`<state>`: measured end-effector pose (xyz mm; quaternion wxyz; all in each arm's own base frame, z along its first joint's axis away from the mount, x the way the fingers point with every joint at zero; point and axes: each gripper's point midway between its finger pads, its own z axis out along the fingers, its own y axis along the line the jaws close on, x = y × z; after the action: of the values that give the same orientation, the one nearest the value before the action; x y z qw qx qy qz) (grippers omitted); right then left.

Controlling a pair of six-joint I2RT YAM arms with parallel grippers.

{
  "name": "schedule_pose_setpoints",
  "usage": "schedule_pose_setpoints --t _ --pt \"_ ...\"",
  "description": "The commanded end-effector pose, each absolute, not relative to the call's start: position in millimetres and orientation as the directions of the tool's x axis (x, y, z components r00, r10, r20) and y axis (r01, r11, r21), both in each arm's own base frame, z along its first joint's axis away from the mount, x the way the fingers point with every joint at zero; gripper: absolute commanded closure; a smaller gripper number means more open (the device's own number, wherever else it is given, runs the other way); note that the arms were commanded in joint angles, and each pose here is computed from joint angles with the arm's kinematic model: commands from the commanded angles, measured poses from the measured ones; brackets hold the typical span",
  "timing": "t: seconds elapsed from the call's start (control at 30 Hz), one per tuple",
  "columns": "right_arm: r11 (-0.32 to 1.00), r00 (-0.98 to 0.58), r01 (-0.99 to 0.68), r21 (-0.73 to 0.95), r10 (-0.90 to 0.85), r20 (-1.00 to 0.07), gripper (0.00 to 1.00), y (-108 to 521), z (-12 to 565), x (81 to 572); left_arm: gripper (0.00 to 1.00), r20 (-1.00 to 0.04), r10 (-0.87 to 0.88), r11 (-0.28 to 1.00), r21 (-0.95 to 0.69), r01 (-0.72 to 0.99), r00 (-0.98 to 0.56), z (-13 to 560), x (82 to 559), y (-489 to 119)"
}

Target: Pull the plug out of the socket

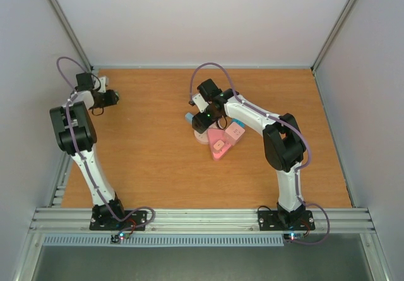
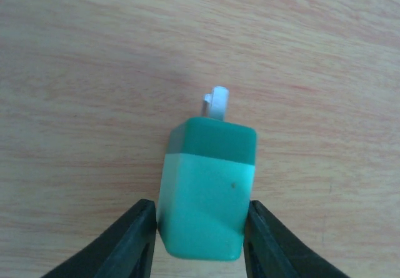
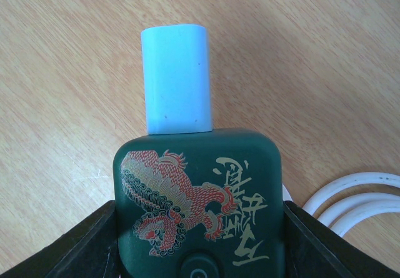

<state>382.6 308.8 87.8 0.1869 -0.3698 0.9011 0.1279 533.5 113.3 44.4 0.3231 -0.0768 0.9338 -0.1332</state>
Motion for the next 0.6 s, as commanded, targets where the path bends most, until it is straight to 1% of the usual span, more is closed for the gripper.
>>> schedule_pose_setpoints --t 0.0,0.1,0.17,0.23,0.3,0.37,0.5,0.57 --pt "0.66 -0.683 -0.727 0.187 -0.668 -0.297 0.77 314.8 48.9 343.8 0.64 -0.586 -0.251 0.949 -0.305 -0.077 -0.77 44.9 543.9 119.3" --pt "0.659 -0.682 -0.728 0.189 -0.669 -0.296 0.77 315.3 48.5 343.4 0.73 -0.583 -0.273 0.919 -0.393 -0.029 -0.765 49.9 546.8 104.9" --pt "0.659 -0.683 -0.728 0.189 -0.669 -0.294 0.77 315.0 48.3 343.0 0.75 -0.58 -0.285 0.877 -0.479 0.036 -0.763 55.5 547.6 88.3" --pt "0.66 -0.684 -0.727 0.19 -0.669 -0.292 0.77 314.5 47.6 342.6 0.76 -0.553 -0.326 0.815 -0.576 0.069 -0.767 58.5 548.0 72.9" --pt "0.659 -0.683 -0.728 0.189 -0.67 -0.291 0.77 314.4 47.4 342.3 0.77 -0.524 -0.364 0.758 -0.647 0.083 -0.77 59.4 549.2 61.9" --pt "0.659 -0.682 -0.728 0.187 -0.671 -0.29 0.77 313.9 47.7 342.4 0.79 -0.502 -0.394 0.727 -0.683 0.073 -0.77 57.6 551.9 58.8" --pt "0.66 -0.683 -0.727 0.186 -0.672 -0.286 0.77 313.4 46.5 342.1 0.78 -0.471 -0.427 0.712 -0.702 0.034 -0.772 47.2 556.8 61.4" --pt "0.66 -0.683 -0.728 0.186 -0.672 -0.286 0.77 313.4 46.4 342.1 0.73 -0.454 -0.442 0.712 -0.702 0.004 -0.773 40.3 557.7 64.6"
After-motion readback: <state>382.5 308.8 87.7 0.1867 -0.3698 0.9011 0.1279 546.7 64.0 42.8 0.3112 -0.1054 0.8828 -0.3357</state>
